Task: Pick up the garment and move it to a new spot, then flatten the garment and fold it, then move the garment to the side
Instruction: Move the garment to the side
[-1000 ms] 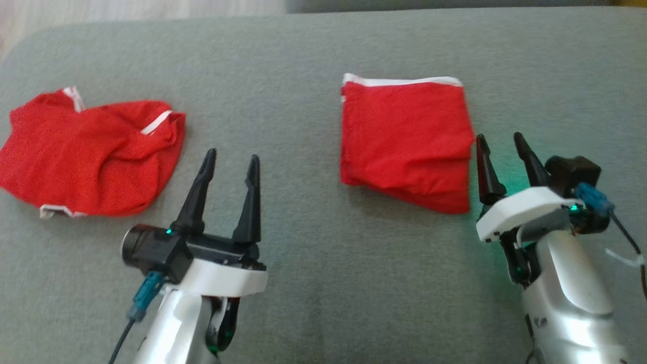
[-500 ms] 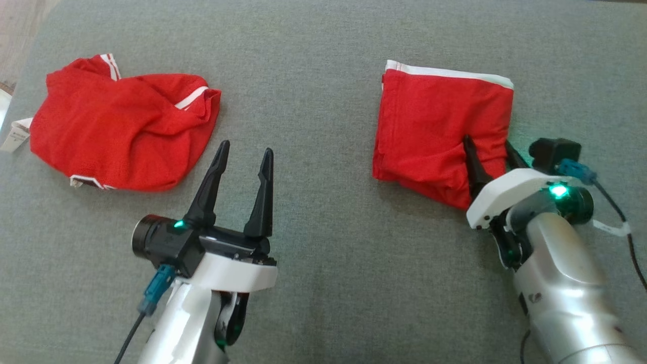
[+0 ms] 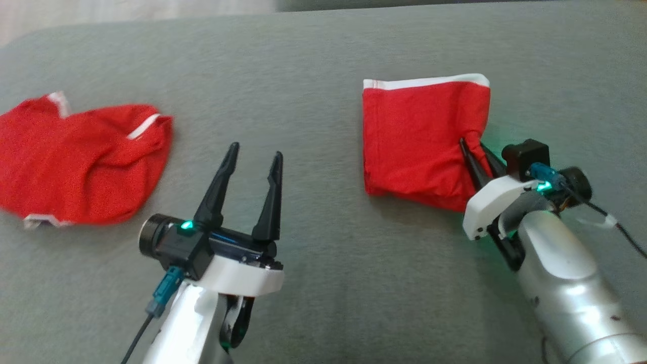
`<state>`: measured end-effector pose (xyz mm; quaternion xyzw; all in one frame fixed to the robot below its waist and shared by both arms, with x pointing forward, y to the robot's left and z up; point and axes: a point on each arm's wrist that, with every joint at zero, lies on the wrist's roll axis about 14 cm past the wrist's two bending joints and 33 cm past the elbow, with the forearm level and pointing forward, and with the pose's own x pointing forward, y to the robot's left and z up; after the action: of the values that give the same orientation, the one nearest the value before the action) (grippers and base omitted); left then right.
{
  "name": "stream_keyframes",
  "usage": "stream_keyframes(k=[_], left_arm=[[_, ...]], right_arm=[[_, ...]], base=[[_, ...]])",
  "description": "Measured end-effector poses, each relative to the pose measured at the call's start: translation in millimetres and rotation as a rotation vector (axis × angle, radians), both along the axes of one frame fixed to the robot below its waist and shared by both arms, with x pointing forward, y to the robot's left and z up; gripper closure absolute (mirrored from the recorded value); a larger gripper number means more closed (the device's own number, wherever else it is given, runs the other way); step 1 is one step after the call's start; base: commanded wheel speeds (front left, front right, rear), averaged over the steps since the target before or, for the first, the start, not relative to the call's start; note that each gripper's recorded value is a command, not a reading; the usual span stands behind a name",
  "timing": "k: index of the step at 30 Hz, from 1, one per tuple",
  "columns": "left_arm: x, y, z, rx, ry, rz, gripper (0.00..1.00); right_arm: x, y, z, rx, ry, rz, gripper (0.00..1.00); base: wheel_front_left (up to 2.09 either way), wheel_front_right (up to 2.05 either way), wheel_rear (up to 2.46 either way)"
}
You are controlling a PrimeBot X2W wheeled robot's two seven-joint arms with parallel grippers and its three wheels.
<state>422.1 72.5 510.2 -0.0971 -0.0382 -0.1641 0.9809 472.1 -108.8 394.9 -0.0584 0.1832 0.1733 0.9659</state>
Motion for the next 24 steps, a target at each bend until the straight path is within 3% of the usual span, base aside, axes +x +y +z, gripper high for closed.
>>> stream_keyframes(k=[5, 13, 17, 24], left_arm=[[2.4, -26.7, 3.8, -0.010, -0.015, -0.075, 0.00], [18.6, -77.6, 14.2, -0.037, -0.059, -0.221, 0.00], [30.3, -83.4, 6.3, -0.046, -0.048, -0.236, 0.00], [36.0, -74.4, -1.0, -0.040, -0.034, -0.216, 0.00]], right_arm=[[-3.0, -37.4, 11.7, -0.106, -0.035, -0.003, 1.00], [-9.5, -161.0, 18.5, -0.332, 0.004, -0.118, 1.00], [-5.1, -214.8, 19.2, -0.449, 0.060, -0.169, 1.00], [8.6, -250.0, 25.5, -0.511, 0.083, -0.226, 1.00]], base=[[0.00, 0.00, 0.00], [0.00, 0.00, 0.00], [0.00, 0.00, 0.00], [0.00, 0.00, 0.00]])
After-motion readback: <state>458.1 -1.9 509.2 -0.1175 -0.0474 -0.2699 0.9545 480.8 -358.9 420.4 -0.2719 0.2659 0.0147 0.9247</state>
